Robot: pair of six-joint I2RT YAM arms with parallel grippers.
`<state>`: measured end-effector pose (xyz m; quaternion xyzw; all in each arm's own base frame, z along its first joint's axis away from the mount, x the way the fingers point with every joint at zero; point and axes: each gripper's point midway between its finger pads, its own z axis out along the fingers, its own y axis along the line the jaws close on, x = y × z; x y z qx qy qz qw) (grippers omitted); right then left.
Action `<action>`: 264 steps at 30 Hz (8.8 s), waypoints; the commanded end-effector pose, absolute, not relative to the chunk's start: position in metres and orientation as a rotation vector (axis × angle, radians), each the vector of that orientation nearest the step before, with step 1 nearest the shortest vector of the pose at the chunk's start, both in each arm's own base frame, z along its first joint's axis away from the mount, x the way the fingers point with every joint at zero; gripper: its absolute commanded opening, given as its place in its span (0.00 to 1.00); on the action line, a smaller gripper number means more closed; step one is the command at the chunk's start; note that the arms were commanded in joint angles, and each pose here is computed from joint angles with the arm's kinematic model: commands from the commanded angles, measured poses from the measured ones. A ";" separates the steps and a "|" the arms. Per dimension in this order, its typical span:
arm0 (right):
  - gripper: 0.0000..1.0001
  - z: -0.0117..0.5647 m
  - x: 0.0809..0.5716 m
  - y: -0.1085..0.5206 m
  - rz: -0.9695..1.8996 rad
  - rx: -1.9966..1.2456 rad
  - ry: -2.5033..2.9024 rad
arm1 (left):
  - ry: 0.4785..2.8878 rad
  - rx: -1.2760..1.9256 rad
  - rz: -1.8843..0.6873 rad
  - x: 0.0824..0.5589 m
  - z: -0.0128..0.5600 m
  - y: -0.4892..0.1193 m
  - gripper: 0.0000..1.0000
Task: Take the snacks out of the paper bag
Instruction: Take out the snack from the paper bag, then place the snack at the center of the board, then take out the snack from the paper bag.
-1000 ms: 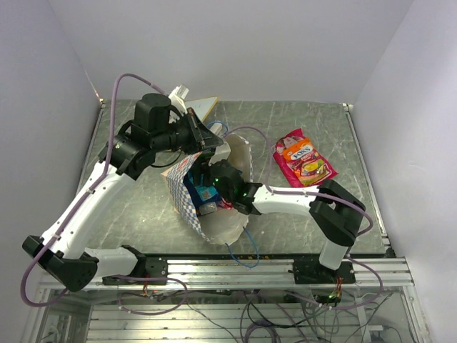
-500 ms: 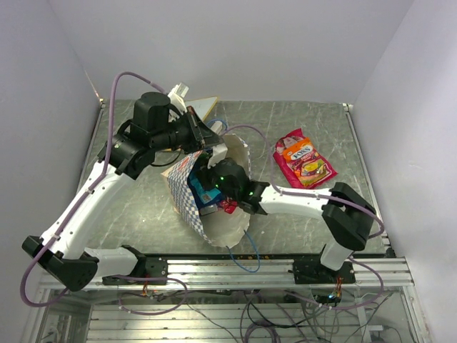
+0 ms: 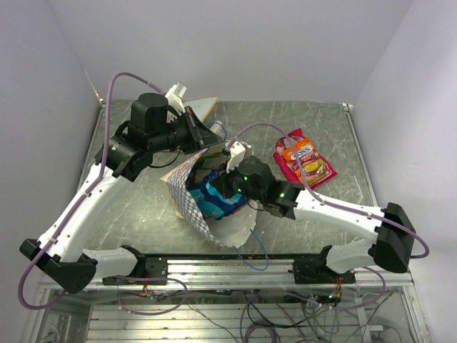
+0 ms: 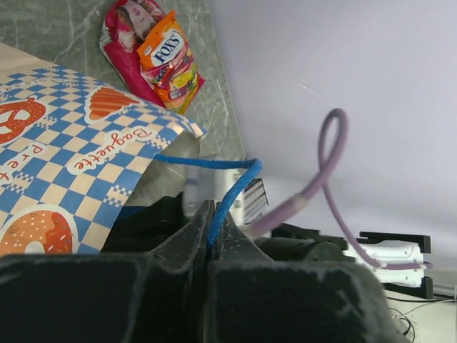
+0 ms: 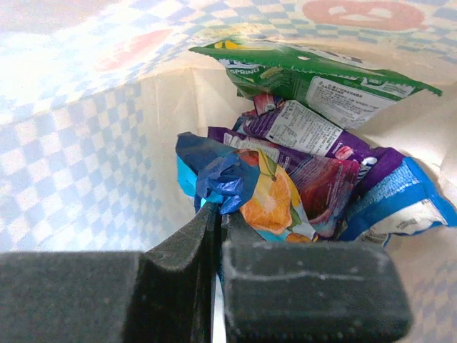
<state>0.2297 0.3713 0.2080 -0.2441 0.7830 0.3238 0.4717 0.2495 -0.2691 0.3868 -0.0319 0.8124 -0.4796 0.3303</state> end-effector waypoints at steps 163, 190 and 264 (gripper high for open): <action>0.79 0.340 0.246 0.249 0.878 -0.598 1.963 | 2.055 0.023 -1.424 0.231 0.410 -0.278 0.07; 0.98 0.274 0.227 0.353 0.186 -1.688 0.872 | 1.975 0.173 -1.411 0.236 0.427 -0.286 0.07; 0.00 0.365 0.263 0.305 0.172 -1.323 0.959 | 2.061 0.085 -1.177 0.290 0.395 -0.258 0.07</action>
